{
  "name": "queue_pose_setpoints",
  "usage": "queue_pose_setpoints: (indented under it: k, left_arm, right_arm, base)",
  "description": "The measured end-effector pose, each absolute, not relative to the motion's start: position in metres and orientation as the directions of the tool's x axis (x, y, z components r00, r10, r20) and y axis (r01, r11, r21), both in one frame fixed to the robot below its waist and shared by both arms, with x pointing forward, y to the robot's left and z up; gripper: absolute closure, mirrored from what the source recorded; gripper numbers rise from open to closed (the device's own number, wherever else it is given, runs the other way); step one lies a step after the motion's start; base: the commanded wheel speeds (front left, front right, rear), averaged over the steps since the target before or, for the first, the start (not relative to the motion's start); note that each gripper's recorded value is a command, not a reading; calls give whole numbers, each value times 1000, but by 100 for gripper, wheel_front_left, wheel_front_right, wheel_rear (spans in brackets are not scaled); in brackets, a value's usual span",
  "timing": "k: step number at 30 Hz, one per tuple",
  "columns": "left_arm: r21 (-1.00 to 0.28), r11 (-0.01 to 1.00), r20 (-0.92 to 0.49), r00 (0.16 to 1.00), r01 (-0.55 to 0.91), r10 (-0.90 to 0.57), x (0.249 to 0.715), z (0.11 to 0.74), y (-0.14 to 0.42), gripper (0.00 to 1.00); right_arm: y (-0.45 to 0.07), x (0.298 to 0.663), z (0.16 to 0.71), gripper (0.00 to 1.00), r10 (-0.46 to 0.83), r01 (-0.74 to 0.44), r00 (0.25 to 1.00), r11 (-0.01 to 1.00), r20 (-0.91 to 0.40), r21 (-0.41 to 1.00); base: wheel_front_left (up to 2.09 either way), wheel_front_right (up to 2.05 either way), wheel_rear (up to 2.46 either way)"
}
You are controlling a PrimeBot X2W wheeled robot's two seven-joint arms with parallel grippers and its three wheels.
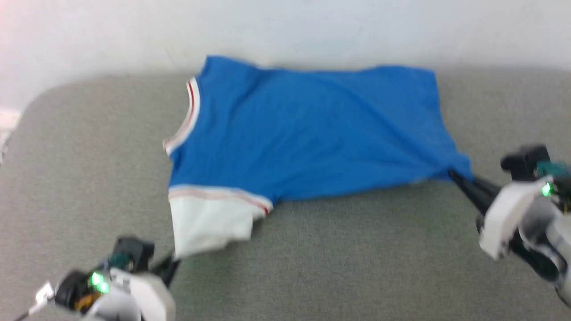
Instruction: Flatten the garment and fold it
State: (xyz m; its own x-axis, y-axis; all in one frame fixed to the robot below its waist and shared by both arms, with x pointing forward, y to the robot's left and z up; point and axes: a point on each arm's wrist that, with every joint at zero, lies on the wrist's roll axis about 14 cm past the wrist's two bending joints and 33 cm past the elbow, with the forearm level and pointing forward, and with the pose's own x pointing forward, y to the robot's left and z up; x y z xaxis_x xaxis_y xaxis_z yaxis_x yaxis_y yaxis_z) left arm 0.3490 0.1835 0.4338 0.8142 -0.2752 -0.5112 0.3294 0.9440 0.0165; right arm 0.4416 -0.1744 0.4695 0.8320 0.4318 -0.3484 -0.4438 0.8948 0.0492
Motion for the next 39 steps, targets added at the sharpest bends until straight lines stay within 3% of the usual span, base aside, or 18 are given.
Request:
queue_pose_setpoints:
  k: [4,10,19,23,29,39]
  left_arm:
    - [-18,938,-599,748,346,-287,301,431,183,100]
    - [-92,935,-695,651,343,-307,239,426,178,100]
    - [-202,933,-773,537,298,-339,175,418,171,100]
    - [-225,933,-791,506,282,-344,159,416,172,100]
    - [-210,933,-711,609,292,-351,183,436,171,100]
    - [-143,940,-340,876,310,-341,283,517,167,100]
  right_arm:
    - [-178,408,461,100,446,-446,800,890,-401,100]
    - [-187,349,431,100,450,-432,695,885,-561,175]
    - [-206,285,415,100,443,-375,579,890,-684,260]
    - [-205,273,418,100,457,-377,560,883,-691,279]
    - [-203,282,432,100,468,-378,604,881,-646,284]
    - [-199,323,463,100,470,-372,723,883,-507,288]
  base:
    - [0,0,0]
    - [0,0,0]
    - [0,0,0]
    - [0,0,0]
    - [0,0,0]
    - [0,0,0]
